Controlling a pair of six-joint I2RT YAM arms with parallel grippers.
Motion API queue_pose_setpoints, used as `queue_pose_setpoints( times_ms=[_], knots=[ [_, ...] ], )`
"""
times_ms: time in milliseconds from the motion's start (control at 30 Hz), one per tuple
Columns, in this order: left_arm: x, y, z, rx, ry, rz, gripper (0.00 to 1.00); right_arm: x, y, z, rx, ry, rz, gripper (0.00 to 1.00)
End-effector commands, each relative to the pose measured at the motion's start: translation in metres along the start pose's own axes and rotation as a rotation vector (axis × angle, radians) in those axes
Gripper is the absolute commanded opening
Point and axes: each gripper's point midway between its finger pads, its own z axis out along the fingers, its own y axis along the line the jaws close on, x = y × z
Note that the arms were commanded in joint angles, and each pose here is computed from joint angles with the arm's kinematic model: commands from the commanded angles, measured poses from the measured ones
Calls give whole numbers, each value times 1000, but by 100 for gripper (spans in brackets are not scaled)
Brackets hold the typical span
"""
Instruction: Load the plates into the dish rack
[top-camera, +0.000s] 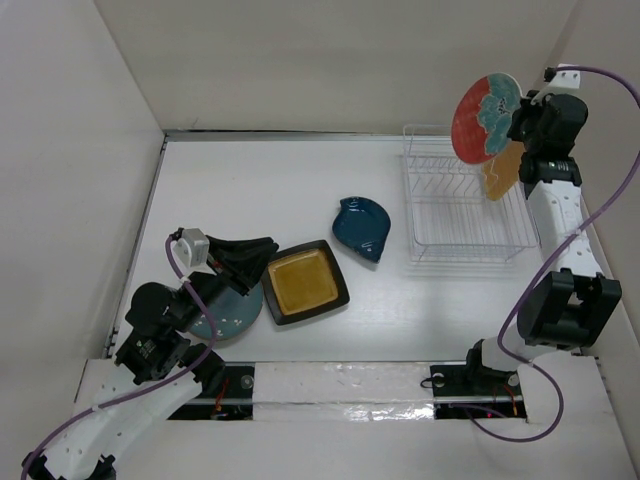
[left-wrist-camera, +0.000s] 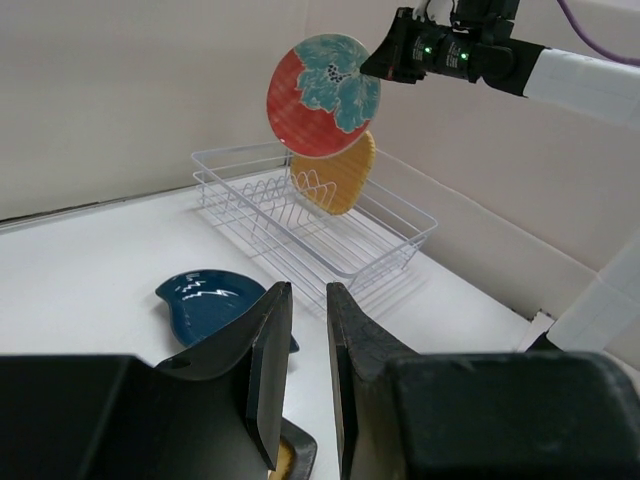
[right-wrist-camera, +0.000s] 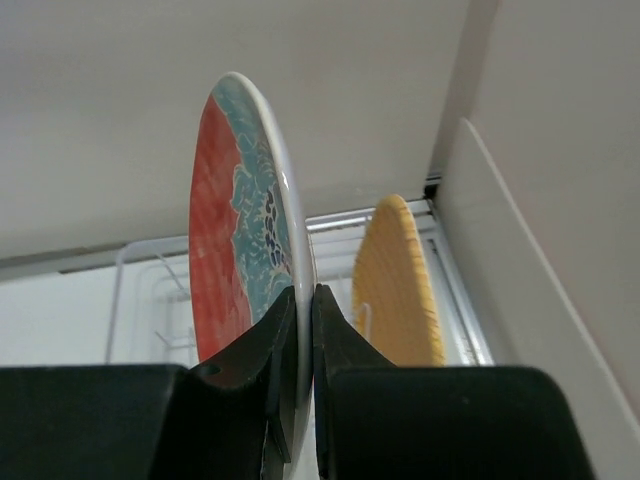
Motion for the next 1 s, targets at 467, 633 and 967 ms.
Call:
queue_pose_setpoints(
  times_ms=[467, 633, 967],
  knots=[
    [-27, -11, -1, 33, -83, 4, 18, -116, -52, -2, 232, -303, -299, 0],
    [-25, -11, 0, 36, -74, 5, 18, -109, -57, 8, 256, -283, -318, 0],
    [-24, -7, 1, 16, -71, 8, 18, -82, -56, 26, 289, -228, -422, 0]
  ],
)
